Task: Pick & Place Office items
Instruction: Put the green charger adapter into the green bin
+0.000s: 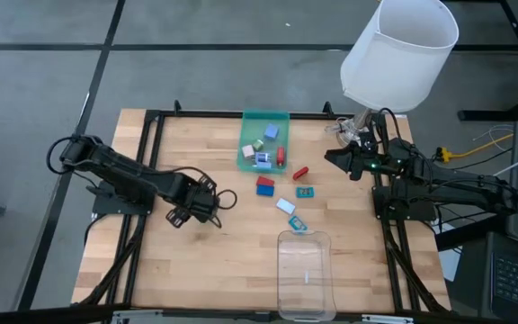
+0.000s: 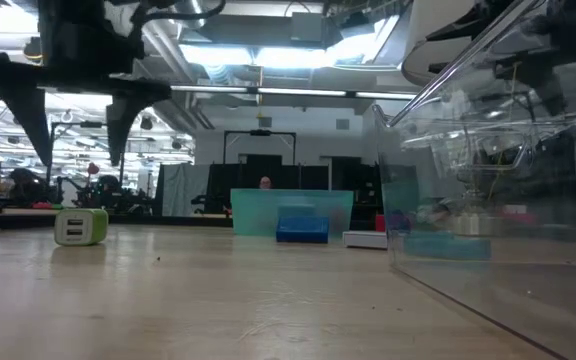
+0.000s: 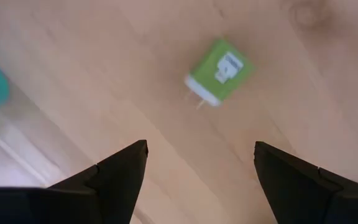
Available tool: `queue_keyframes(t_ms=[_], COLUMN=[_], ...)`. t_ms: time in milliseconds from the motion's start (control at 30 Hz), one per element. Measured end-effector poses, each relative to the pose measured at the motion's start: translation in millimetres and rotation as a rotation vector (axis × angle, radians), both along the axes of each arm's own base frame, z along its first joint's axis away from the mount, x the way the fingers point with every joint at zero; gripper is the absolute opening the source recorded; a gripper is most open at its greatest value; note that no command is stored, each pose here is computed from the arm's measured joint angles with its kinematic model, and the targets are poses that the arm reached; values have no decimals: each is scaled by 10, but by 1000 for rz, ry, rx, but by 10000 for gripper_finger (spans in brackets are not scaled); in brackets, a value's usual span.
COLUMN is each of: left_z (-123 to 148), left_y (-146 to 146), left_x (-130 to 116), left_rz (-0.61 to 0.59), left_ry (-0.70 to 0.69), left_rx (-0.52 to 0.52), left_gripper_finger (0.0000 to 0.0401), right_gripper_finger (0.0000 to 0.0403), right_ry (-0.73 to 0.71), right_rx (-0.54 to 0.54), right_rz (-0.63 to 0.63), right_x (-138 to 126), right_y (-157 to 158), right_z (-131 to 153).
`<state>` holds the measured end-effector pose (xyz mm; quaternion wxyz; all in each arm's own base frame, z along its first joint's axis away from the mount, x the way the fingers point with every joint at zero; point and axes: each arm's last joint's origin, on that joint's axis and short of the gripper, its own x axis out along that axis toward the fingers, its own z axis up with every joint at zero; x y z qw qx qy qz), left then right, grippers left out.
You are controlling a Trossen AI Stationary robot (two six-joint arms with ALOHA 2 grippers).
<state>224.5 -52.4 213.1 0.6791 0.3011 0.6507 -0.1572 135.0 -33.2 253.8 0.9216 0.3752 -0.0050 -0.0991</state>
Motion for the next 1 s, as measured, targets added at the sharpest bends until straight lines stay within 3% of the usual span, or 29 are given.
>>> queue_keyframes(t_ms=[200,433,800,1000], left_z=[-25,-197,-696,-842], left_y=[-36,-97,-130,-142], left_x=[101,194,327,381], left_rz=[-151,-307,-331,-279], left_ry=[-92,-10,200,222], left_rx=[9,-90,-61,-51], left_gripper_finger=[290,290,235,204], right_gripper_finger=[200,200,200,200], right_ry=[-20,-41,-39,-38], right_rx=[-2,-14,-26,-26], right_rz=[0,0,1,1], right_x=[1,2,2,2], right_y=[0,0,0,0], right_z=[19,42,42,41])
